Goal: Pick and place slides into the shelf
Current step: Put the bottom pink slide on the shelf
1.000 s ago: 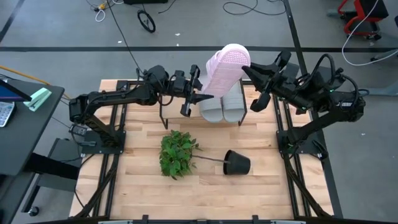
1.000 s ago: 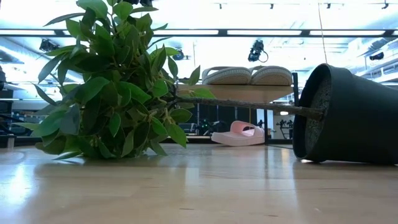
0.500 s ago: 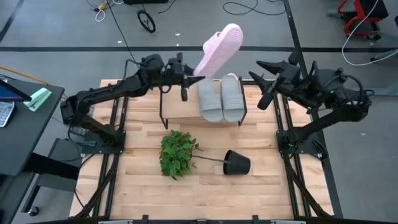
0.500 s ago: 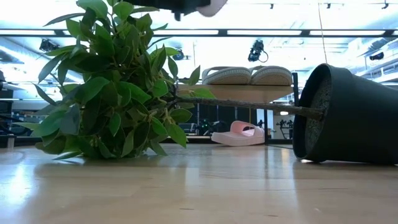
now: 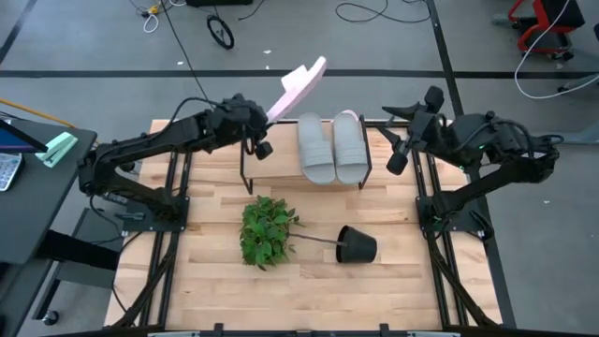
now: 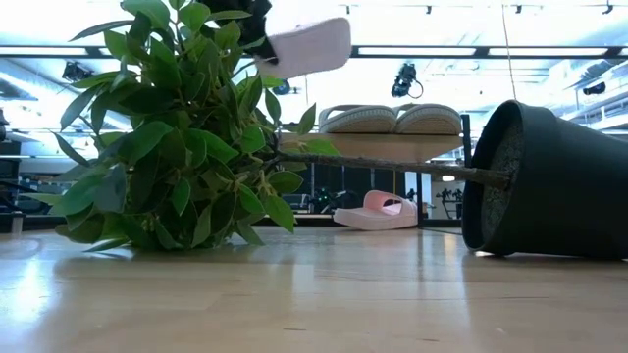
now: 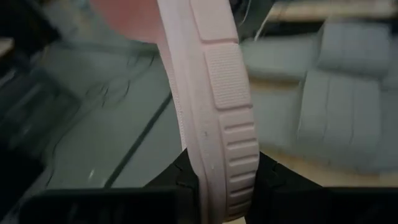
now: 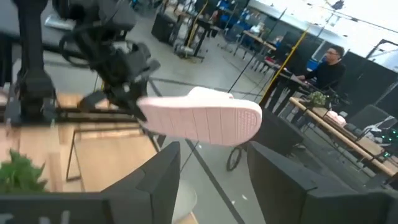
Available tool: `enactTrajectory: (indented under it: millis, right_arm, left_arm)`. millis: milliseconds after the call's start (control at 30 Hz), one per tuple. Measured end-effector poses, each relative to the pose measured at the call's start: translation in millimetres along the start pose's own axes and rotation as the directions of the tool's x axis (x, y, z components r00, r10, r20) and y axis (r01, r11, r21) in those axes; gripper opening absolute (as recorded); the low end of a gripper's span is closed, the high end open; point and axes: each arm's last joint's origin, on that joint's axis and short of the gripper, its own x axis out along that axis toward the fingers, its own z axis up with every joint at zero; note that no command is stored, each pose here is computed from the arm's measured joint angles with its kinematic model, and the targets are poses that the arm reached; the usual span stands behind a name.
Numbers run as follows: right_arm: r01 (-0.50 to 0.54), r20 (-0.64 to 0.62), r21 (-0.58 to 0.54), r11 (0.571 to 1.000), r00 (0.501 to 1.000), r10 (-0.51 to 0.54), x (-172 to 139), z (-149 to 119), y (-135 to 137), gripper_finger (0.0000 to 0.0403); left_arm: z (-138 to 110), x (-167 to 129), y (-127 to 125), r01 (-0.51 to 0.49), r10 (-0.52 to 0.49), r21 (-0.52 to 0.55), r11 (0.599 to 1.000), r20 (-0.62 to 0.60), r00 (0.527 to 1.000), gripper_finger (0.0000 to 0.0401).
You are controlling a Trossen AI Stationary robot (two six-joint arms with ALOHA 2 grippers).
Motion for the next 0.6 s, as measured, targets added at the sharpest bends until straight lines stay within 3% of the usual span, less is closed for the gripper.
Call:
enactTrajectory:
  millis: [167,300,400,600]
  right_arm:
    - [-0.015,-0.043,-0.018,1.000,0.999,0.014,4,-5,5,0.0189]
    - [-0.041,-0.047,-0.035,0.999,0.998,0.040,8,-5,10,0.0188]
    - [-0.112,-0.054,-0.155,0.982,0.993,0.105,14,-5,19,0.0185]
    - [-0.181,-0.091,-0.392,0.902,0.983,0.157,31,-7,39,0.0177]
  left_arm:
    - [5,-16,-6,-0.057,0.053,-0.032,0.998,-0.123,0.991,0.0072]
    - [15,-29,-11,-0.045,0.033,-0.064,0.997,-0.175,0.984,0.0071]
    - [21,-37,-12,-0.038,0.017,-0.079,0.996,-0.258,0.966,0.0071]
    - [25,-46,-11,-0.076,0.028,-0.088,0.993,-0.455,0.890,0.0074]
